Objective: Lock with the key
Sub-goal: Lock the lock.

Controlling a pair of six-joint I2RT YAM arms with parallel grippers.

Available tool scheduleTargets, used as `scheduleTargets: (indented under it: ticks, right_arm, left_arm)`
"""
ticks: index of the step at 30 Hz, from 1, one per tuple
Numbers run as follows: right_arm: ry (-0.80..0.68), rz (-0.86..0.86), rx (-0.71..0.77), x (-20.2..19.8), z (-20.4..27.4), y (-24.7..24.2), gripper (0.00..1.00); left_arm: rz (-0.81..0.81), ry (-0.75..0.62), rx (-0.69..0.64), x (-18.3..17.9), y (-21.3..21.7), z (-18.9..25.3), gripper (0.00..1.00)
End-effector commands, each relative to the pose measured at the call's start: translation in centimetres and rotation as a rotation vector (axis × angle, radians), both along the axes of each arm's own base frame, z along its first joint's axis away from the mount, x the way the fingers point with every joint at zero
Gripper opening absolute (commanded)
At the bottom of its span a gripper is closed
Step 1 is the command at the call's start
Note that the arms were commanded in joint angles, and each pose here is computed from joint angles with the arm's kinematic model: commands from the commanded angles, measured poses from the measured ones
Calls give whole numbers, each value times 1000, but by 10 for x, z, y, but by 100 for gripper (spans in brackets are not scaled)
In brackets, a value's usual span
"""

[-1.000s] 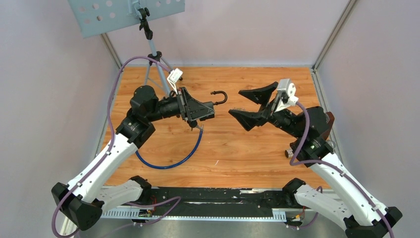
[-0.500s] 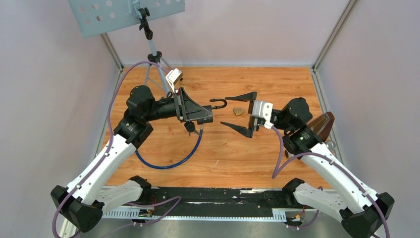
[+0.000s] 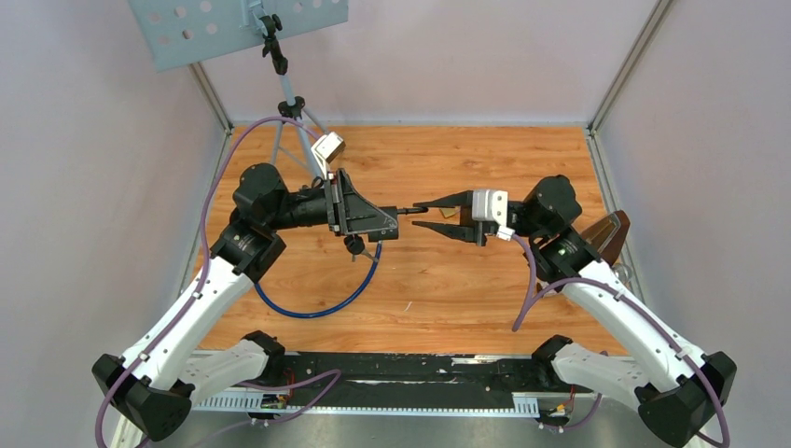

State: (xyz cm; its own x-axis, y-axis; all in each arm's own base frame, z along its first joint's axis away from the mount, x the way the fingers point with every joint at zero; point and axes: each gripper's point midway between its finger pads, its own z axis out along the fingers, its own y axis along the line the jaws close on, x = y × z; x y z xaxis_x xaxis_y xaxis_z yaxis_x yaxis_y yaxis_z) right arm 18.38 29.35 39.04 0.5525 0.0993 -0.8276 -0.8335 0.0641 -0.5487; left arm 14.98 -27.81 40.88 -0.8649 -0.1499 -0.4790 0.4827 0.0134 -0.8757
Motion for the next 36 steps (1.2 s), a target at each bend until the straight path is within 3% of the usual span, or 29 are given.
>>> scheduleTargets:
  ticks: [1,4,8,10,12,17,18,20,21,22,24,29,36]
  right_arm:
    - [22,112,30,-32,23,-6,28]
    - [112,115,34,-37,28,-8,28]
    - [479,42,45,-26,42,-7,26]
    - [626,38,22,-24,42,-3,19]
    - [739,59,-11,-28,39,-1,2]
    - [917,24,5,-22,36,2,0]
    - [904,10,9,-20,34,1,6]
    - [851,-73,54,-9,29,-5,39]
    - [802,-107,83,-5,29,-9,51]
    - [746,-126,113,-4,31,-13,61]
    - [621,-118,162,-9,35,-20,73]
    - [411,-115,257,-16,47,-31,77]
    - [296,10,226,-27,46,-19,76]
  left_arm:
    - [-13,-143,-71,-9,5,33,0]
    - [-11,-150,-63,-7,4,30,0]
    - [35,-247,-35,-2,7,26,0]
    - [65,-315,-15,2,8,25,0]
    - [75,-384,-10,3,9,26,0]
    - [89,-558,-18,2,12,34,0]
    - [92,-573,-18,2,13,36,0]
    - [85,-568,-22,-1,14,42,0]
    - [64,-556,-21,-2,12,41,0]
    - [37,-541,-30,-7,12,45,0]
    - [9,-511,-41,-11,11,47,0]
    - [-4,-510,-77,-21,14,53,0]
    - [-81,-499,-124,-35,15,55,0]
